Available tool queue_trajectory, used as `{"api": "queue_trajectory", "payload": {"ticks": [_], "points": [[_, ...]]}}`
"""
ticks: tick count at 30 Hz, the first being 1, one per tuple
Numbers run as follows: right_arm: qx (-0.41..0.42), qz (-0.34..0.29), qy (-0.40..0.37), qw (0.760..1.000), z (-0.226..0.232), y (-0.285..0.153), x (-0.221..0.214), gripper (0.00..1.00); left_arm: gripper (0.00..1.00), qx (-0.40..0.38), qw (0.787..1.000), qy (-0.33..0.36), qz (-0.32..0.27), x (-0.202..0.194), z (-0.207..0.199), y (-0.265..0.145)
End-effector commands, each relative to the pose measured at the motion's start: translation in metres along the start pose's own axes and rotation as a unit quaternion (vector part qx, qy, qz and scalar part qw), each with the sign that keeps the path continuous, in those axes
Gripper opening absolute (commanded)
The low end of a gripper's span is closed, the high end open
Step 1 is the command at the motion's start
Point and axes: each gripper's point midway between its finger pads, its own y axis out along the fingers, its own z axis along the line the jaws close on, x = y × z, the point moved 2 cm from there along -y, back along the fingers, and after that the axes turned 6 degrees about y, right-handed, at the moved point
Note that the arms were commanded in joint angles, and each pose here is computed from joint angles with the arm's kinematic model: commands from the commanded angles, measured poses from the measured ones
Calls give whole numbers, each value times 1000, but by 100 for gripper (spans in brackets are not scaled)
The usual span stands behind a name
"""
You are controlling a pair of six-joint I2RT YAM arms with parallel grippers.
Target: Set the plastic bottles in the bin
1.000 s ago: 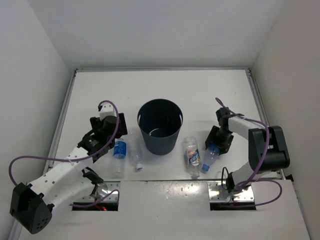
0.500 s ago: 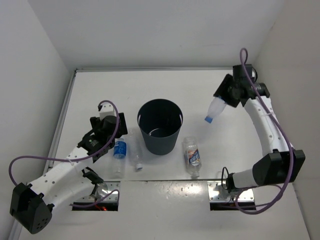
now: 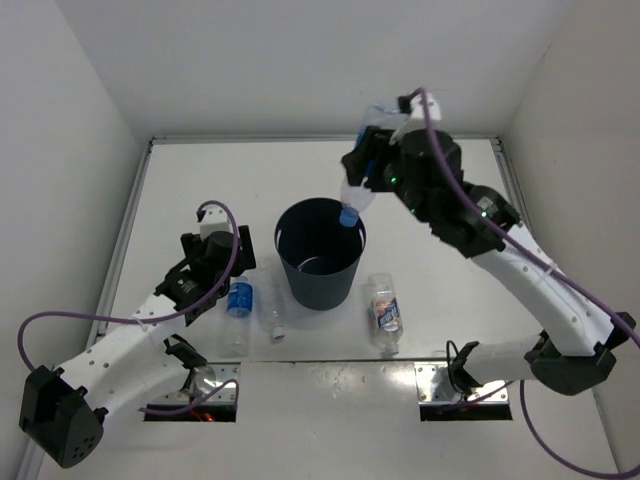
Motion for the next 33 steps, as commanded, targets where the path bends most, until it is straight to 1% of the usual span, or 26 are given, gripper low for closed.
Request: {"api": "queue_trajectory", "payload": {"ticks": [1,2,3,5,8,11,14,16,17,18,19,20,22,23,24,26,28,30,31,32,33], "points": [[17,-44,-71,996,25,0,-8,37,100,-20,1000,-8,-23,12,-9,-5],[28,-31,-86,995,36,-1,-23,37,100,-20,1000,-8,-23,12,-9,-5],[31,-34,-83,995,37,-1,-22,37,100,-20,1000,-8,-23,12,-9,-5],[42,-12,-106,993,46,0,-44,37,100,-20,1000,-8,-23,12,-9,-5],[58,-18,-131,990,53,4,-57,37,100,-20,1000,-8,-23,12,-9,-5],[102,-25,-162,981,65,-3,-73,37,100,-24,999,-6,-23,12,-11,-6],[118,-29,-176,977,67,-6,-93,38,100,-24,999,-6,-23,12,-11,-6],[107,-26,-173,979,59,-4,-100,48,100,-28,999,-4,-23,11,-13,-7],[103,-18,-180,978,53,-1,-111,50,100,-28,999,-4,-23,11,-13,-7],[108,-9,-180,978,53,0,-118,55,100,-28,999,-4,-23,11,-13,-7],[107,-5,-183,977,51,0,-121,65,100,-28,999,-4,-23,11,-13,-7],[119,18,-194,974,50,-2,-131,75,100,-28,999,-4,-23,11,-13,-7],[119,17,-200,972,49,-4,-129,100,100,-32,999,-2,-24,11,-15,-8],[104,3,-195,975,48,-4,-120,100,100,-32,999,-2,-24,11,-15,-8],[93,4,-187,978,44,-3,-120,100,100,-34,999,-5,-27,13,-15,-9],[92,-14,-199,976,45,-6,-100,100,100,-38,999,-4,-26,12,-16,-9],[59,-42,-184,980,37,-3,-72,100,100,-37,999,3,-22,8,-15,-8],[-5,-86,-137,987,11,-7,-34,100,100,-41,999,5,-22,8,-17,-9],[-31,-94,-84,992,0,-11,-23,100,100,-41,999,5,-22,8,-17,-9],[-51,-97,-66,992,-13,-12,-16,100,100,-41,999,5,-22,8,-17,-9],[-85,-98,-40,991,-41,-13,-5,100,100,-42,999,2,-26,10,-17,-10]]}}
